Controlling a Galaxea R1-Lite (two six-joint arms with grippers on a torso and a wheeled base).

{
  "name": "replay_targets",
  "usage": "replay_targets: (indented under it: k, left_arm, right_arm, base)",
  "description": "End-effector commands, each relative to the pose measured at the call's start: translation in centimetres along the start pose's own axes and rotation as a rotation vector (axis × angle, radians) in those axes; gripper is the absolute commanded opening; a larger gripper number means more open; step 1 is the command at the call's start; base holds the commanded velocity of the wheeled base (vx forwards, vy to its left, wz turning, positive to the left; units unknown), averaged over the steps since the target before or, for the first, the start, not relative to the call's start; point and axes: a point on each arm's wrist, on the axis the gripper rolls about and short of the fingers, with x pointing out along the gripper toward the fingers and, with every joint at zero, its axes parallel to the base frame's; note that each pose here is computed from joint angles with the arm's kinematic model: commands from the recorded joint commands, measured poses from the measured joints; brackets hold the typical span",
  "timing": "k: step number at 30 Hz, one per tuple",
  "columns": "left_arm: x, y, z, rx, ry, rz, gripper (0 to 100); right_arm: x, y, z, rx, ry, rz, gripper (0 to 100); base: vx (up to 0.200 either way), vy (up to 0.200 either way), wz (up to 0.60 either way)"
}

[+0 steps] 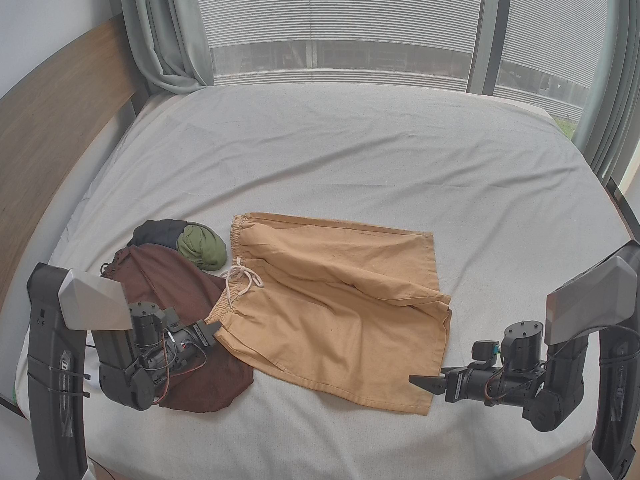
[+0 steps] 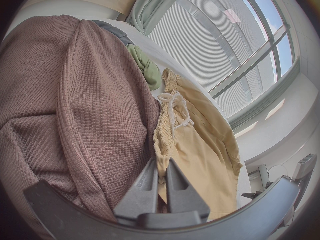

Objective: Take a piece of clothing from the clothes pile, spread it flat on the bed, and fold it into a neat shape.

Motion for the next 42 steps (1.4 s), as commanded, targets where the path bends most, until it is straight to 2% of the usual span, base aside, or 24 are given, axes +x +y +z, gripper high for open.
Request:
replay_targets:
  k: [1, 18, 25, 34, 35, 42]
  left_arm:
    - [0.0, -0.1, 0.0, 0.001, 0.000, -0.002, 0]
    - [0.0, 0.0, 0.0, -0.001, 0.000, 0.000, 0]
    - [0.0, 0.0, 0.0, 0.000, -0.001, -0.001, 0]
    - [0.0, 0.0, 0.0, -0.001, 0.000, 0.000, 0]
    - [0.0, 0.0, 0.0, -0.001, 0.000, 0.000, 0]
    - [0.0, 0.0, 0.0, -0.001, -0.001, 0.001, 0]
  right_arm:
    - [0.7, -0.9, -1.8, 0.035, 0.076, -0.018, 100]
    - [1.4, -1.6, -3.6, 0.087, 0.146, -0.044, 100]
    - [2.1, -0.6, -4.2, 0.134, 0.170, -0.018, 100]
    - [2.5, -0.4, -4.0, 0.133, 0.159, -0.009, 100]
    - [2.5, -0.4, -4.0, 0.133, 0.159, -0.009, 0]
    - [2.6, -0.5, -4.0, 0.134, 0.149, -0.026, 0]
  base:
    - [0.000, 0.000, 0.00]
    - [0.000, 0.000, 0.00]
    - [0.000, 0.000, 0.00]
    - [0.000, 0.000, 0.00]
    - [0.000, 0.000, 0.00]
    - [0.000, 0.000, 0.00]
